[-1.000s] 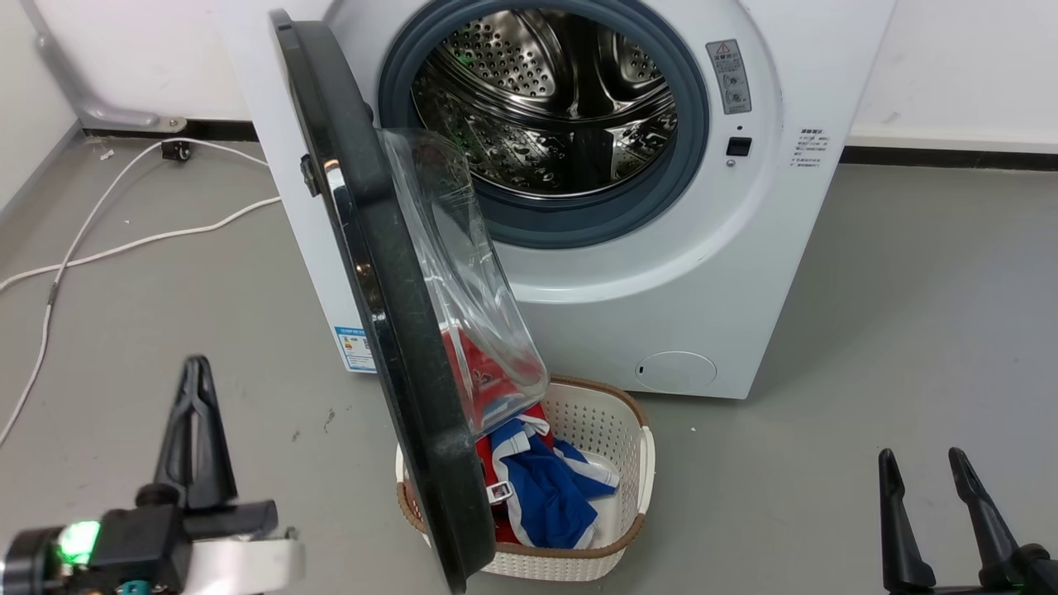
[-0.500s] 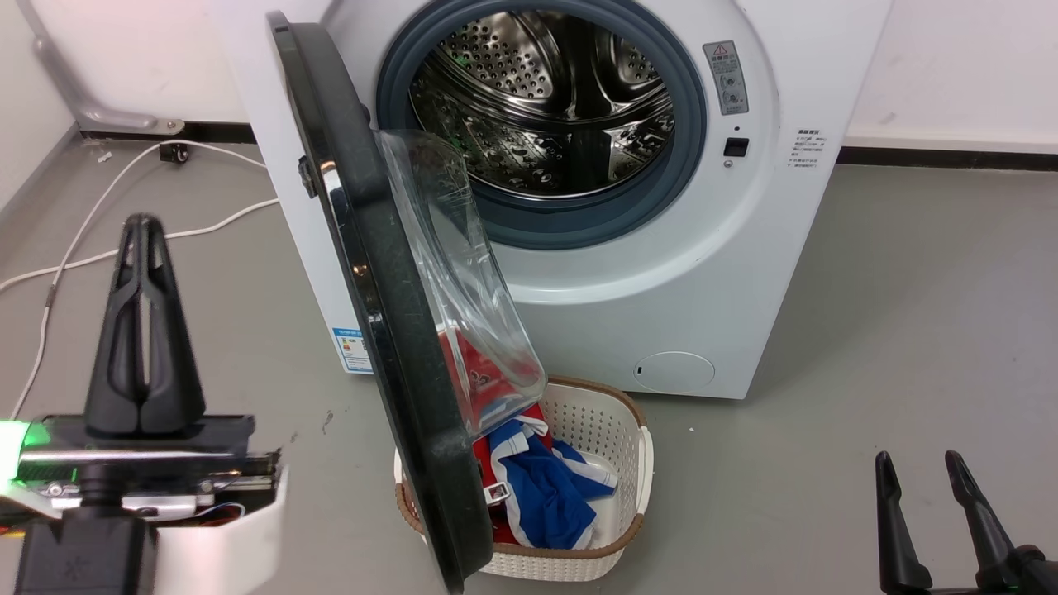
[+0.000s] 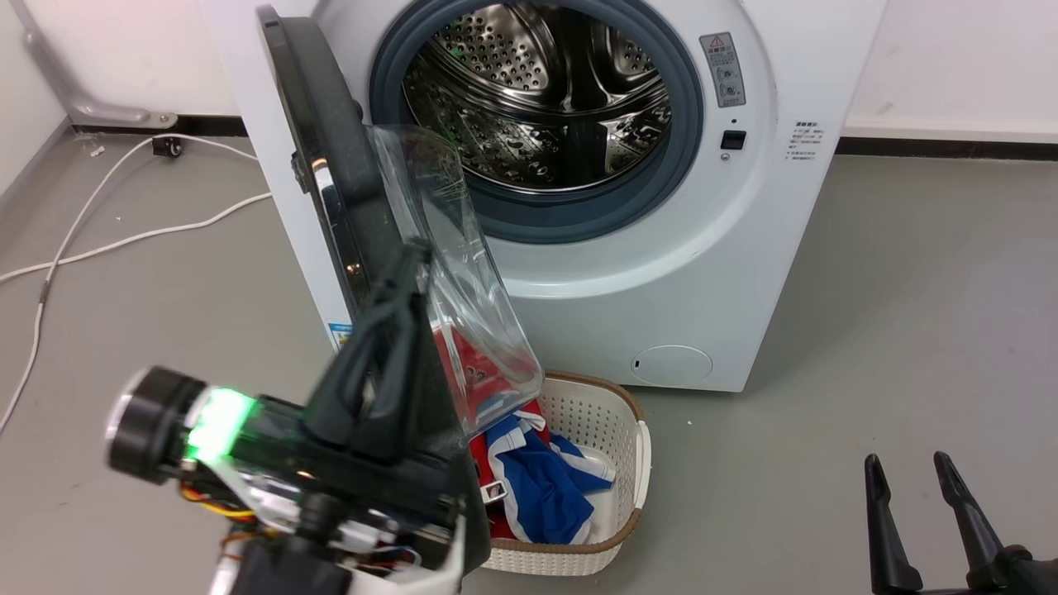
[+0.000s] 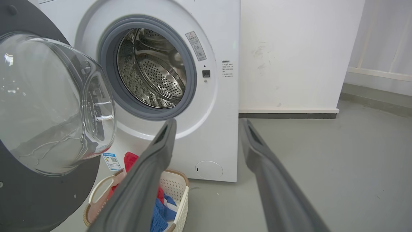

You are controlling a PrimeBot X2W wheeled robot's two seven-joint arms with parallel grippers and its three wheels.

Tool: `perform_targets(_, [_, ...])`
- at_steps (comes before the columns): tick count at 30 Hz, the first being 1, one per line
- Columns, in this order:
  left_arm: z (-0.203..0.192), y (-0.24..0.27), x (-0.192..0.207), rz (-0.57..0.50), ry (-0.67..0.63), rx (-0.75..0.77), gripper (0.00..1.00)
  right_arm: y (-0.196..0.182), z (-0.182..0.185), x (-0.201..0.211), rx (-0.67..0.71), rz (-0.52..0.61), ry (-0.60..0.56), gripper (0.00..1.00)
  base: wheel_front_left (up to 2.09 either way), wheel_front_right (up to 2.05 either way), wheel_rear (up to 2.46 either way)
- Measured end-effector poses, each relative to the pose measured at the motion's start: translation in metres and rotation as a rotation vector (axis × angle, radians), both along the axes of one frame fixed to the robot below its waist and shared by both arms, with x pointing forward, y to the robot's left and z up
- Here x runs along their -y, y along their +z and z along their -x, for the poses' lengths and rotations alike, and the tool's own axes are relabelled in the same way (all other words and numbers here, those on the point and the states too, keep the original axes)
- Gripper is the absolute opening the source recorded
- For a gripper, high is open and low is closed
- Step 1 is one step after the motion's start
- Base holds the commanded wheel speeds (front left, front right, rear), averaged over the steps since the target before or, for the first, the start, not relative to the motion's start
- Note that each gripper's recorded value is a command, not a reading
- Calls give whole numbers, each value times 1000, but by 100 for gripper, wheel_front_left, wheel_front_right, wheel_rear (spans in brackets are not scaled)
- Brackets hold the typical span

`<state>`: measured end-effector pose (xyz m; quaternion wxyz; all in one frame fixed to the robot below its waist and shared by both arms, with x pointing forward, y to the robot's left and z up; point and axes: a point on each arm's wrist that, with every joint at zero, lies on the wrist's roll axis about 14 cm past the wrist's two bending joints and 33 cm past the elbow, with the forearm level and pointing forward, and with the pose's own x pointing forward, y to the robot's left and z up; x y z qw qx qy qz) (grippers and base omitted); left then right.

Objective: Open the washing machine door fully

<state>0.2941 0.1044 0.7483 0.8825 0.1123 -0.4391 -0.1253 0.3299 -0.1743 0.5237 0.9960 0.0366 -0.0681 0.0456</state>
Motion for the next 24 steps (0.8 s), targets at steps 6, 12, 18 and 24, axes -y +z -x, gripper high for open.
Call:
perform_targets(6, [-1,-27,36,-18,-130,-104,0,-3,-2,-2,-9,6,6,100,0,0,0])
perform_targets(12, [-1,-64,67,-25,-237,-241,0,-5,-6,-4,-16,9,14,100,0,0,0])
perform_targets(18, [-6,-108,77,-29,-264,-399,0,-7,-9,-7,-21,13,24,100,0,0,0])
perform_targets(24, [-13,-162,72,-7,-232,-586,0,-12,-14,-10,-37,16,32,100,0,0,0])
